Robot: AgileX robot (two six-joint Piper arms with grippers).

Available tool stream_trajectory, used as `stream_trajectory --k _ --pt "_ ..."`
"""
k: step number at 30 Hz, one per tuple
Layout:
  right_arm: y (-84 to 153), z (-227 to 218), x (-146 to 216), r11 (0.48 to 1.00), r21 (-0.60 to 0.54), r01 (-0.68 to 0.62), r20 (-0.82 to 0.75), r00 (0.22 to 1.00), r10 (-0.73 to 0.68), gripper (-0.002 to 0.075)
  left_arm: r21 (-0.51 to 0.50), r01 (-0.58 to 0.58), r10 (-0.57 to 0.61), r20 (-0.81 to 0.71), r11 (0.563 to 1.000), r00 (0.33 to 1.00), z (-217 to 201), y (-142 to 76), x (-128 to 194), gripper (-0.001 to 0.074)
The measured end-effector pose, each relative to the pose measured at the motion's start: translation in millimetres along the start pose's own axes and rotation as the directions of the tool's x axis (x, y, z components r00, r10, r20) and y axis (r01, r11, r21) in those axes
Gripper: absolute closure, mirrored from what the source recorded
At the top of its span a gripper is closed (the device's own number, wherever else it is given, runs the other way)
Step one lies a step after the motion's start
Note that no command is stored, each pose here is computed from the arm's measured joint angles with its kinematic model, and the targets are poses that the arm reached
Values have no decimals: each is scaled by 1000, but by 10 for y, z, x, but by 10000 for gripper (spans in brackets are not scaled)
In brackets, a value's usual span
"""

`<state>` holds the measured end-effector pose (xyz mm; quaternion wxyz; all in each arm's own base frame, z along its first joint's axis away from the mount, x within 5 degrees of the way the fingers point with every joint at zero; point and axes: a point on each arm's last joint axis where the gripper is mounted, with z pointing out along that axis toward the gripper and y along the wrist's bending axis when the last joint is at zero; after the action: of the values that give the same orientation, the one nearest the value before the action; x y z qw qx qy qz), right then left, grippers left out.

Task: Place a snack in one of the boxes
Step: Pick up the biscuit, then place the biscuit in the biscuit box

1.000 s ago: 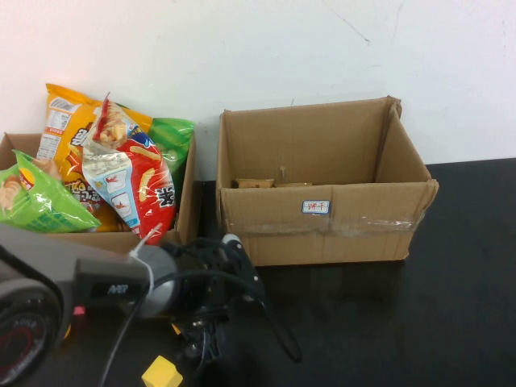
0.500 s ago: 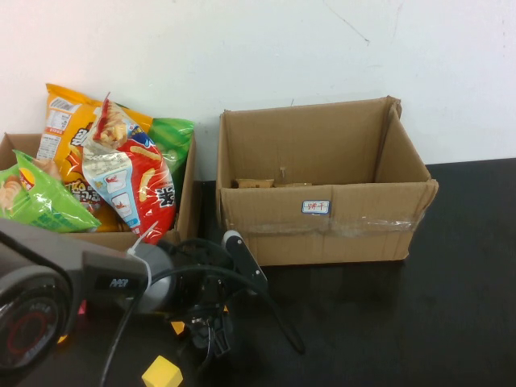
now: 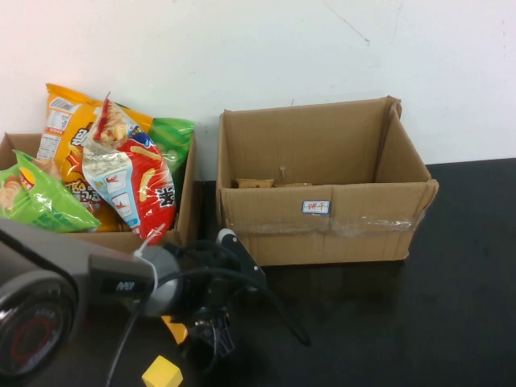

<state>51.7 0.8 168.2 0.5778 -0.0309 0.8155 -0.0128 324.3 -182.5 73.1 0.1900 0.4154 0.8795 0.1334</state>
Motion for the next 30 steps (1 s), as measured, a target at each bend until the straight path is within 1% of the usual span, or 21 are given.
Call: stream_trajectory --k 4,8,13,16,17,21,23,25,28,30 --pt "1 0 0 1000 -1 -2 0 1000 2 727 -10 55 -56 -27 998 998 -185 -108 -28 598" --pt "1 0 0 1000 -1 -2 0 1000 2 727 -7 97 -97 26 995 995 -596 -234 -150 598" --pt "1 0 0 1000 -1 -2 0 1000 2 727 18 106 -108 194 994 975 -1288 -316 -298 599" --pt "1 0 0 1000 -1 -2 0 1000 2 727 69 123 -139 344 990 929 -1683 -322 -367 599" --pt "1 0 0 1000 -1 -2 0 1000 2 727 92 127 -154 408 988 900 -1813 -304 -396 599" --pt "1 0 0 1000 -1 -2 0 1000 2 727 169 126 -206 634 978 745 -2188 -133 -565 599" --pt "1 0 0 1000 -1 -2 0 1000 2 727 195 111 -219 721 974 657 -2297 7 -687 600" --pt "1 0 0 1000 -1 -2 0 1000 2 727 213 125 -246 771 969 588 -2312 205 -808 600" --pt "1 0 0 1000 -1 -2 0 1000 2 727 234 185 -298 794 954 531 -2186 526 -965 600" --pt "1 0 0 1000 -1 -2 0 1000 2 727 246 243 -340 785 938 517 -2027 736 -1042 600"
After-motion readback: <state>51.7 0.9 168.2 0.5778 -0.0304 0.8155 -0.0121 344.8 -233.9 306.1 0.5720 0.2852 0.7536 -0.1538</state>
